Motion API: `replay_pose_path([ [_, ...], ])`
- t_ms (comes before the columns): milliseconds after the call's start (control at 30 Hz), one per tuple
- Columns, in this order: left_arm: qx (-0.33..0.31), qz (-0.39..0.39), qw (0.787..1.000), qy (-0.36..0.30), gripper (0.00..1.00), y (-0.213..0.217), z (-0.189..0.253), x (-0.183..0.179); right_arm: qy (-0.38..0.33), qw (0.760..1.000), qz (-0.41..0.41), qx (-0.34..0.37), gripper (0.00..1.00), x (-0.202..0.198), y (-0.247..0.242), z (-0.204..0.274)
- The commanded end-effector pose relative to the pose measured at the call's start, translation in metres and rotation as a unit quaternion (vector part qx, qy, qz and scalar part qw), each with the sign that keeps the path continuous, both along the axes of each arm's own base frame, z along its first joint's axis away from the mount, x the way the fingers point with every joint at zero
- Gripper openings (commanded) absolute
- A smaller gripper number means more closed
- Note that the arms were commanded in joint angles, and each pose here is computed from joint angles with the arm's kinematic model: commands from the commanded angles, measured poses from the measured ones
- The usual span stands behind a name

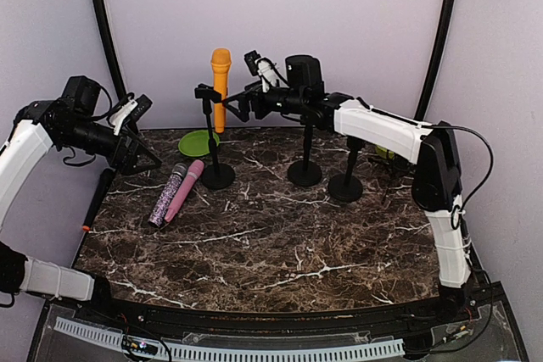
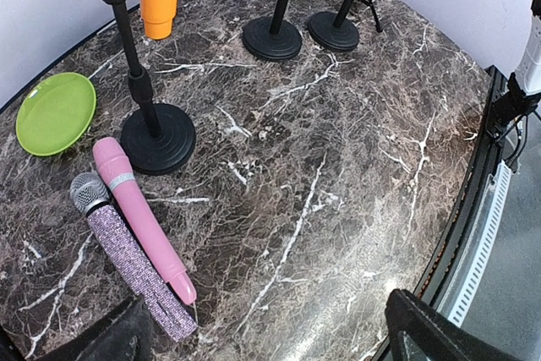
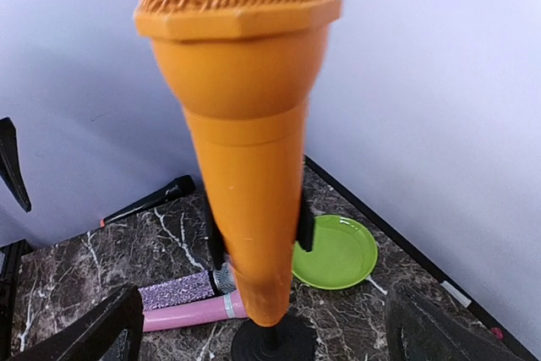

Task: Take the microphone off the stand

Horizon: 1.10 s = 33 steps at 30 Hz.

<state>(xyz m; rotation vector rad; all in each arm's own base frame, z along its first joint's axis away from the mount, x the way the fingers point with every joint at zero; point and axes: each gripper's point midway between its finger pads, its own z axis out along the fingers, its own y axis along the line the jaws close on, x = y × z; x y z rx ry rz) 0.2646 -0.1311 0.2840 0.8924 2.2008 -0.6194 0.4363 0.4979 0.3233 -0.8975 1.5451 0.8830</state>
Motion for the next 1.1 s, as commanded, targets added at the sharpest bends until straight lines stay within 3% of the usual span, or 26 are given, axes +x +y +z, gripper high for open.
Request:
replay_pose_path([
  [0, -0.017, -0.004, 1.0, -0.002, 0.99, -0.003, 0.005, 0.001, -0.048, 0.997, 0.057, 0.038, 1.0, -0.015, 0.022, 0.026],
  [167, -0.012, 0.0, 1.0, -0.006, 0.99, -0.002, 0.003, 0.001, -0.052, 0.995, 0.063, 0.064, 0.98, -0.009, 0.033, 0.025],
  [433, 0.002, 0.002, 1.0, -0.014, 0.99, 0.003, 0.003, -0.003, -0.073, 0.989, 0.066, 0.107, 0.79, -0.007, 0.051, 0.022],
  [833, 0.008, 0.004, 1.0, -0.021, 0.99, 0.005, 0.0, -0.007, -0.091, 0.984, 0.068, 0.136, 0.44, -0.016, 0.06, 0.034],
  [1067, 0.006, 0.01, 1.0, -0.021, 0.99, 0.005, -0.002, -0.004, -0.103, 0.982, 0.059, 0.148, 0.13, -0.034, 0.055, 0.062],
])
